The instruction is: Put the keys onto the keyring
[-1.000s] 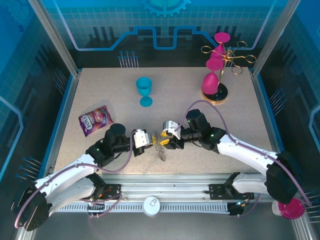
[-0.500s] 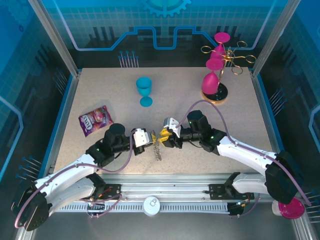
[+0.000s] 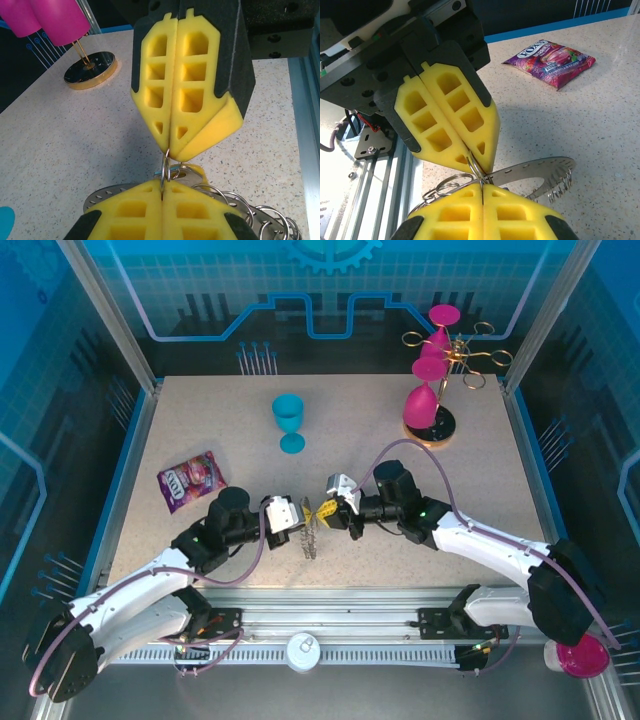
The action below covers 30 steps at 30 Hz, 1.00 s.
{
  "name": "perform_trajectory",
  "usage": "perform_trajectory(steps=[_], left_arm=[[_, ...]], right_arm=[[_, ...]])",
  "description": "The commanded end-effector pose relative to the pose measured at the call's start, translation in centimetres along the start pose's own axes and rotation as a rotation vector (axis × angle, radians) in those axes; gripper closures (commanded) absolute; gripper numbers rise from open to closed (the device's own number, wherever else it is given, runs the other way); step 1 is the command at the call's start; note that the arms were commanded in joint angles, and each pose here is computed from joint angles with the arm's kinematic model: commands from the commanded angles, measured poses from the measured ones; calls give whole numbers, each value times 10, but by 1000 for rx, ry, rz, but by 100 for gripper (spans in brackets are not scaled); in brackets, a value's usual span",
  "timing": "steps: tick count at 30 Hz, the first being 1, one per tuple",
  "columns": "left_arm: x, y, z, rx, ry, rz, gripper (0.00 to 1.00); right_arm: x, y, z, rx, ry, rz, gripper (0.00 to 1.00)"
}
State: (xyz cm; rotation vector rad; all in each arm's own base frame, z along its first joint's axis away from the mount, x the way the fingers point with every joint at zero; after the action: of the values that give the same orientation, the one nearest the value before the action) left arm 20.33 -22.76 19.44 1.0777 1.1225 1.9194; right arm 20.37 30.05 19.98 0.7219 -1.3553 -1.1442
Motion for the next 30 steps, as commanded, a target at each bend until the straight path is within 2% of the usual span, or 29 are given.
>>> perform_trajectory(steps=[1, 5, 9, 13, 16, 21, 30], left_arm=[[5, 15, 0, -8, 4, -67, 100], [8, 27, -1, 1, -18, -106, 100], [7, 33, -3, 10, -39, -132, 100], [8, 29, -3, 9, -30, -123, 100], [7, 25, -3, 7, -23, -117, 100], [6, 24, -4, 8, -30, -115, 100], [6, 22, -5, 8, -32, -110, 100]], right_arm=[[3, -5, -12, -37, -51, 12, 100], [-2, -16, -15, -91, -25, 61, 100], [-10, -7, -13, -120, 41, 28, 100], [-7, 0, -11, -90, 49, -29, 75], [2, 6, -15, -24, 10, -101, 66], [9, 11, -9, 138, 11, -188, 65], [-1, 16, -8, 192, 68, -215, 68]])
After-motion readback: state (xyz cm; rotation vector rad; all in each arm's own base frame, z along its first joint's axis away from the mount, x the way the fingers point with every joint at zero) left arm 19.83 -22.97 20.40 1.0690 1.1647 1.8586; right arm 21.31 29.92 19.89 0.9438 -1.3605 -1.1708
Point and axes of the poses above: each hand's point on the last joint's axis, 136 mm out from that joint toward the fingers, its own x axis back along the fingers, its own z axis along the line the jaws close on, y = z × x, the point moved 2 cm from there along x, back along the fingers, and after that the axes turned 2 degrees about -x, right-handed, at the moved point
